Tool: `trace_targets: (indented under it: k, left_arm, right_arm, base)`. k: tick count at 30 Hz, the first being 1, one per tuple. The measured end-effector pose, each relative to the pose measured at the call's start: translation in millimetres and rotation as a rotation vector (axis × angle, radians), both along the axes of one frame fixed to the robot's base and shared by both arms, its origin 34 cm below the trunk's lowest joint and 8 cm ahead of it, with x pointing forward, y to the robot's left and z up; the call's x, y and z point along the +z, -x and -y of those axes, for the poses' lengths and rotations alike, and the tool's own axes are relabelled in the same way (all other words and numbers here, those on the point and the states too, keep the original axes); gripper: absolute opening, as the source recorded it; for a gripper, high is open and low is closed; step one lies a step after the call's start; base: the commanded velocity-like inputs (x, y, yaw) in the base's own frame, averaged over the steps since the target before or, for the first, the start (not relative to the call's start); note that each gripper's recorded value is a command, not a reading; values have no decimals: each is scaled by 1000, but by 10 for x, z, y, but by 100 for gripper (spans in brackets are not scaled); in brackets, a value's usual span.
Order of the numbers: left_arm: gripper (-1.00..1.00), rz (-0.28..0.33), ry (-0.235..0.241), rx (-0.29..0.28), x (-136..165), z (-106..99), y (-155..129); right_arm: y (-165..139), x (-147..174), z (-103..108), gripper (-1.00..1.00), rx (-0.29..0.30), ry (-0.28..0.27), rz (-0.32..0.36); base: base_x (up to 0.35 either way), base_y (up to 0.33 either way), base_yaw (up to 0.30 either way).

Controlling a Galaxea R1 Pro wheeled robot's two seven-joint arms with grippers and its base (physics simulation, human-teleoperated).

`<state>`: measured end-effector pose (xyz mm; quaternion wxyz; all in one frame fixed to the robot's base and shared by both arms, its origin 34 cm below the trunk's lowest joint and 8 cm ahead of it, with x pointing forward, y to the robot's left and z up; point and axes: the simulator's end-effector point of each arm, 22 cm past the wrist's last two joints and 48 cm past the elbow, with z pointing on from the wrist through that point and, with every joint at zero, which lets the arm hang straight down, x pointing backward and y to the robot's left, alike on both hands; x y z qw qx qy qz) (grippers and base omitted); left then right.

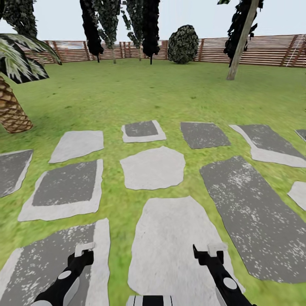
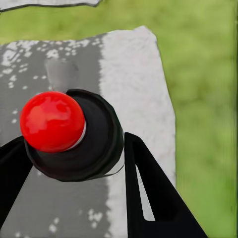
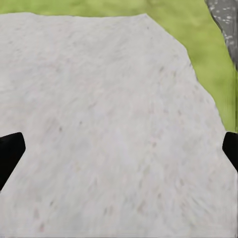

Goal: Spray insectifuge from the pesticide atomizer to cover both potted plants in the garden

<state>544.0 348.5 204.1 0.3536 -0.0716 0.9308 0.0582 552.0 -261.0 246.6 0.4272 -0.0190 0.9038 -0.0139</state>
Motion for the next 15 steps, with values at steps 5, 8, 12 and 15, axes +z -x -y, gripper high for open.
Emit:
trace_targets:
  k: [5,8,12,15]
  left_arm:
    - [-100,37,1,4,152,-2,-101]
    - [-100,53,0,4,230,-1,-143]
    - [-100,61,0,5,273,3,-163]
    - [-100,69,0,3,299,6,-181]
  right_arm:
    - [-52,121,133,100,-2,20,22]
    - [-48,159,168,100,-3,25,26]
    - [27,105,180,100,-5,25,6]
    - [47,93,177,100,-4,25,1]
  base:
    - [0,0,-28]
    - [0,0,-73]
    - [0,0,-83]
    - [0,0,-86]
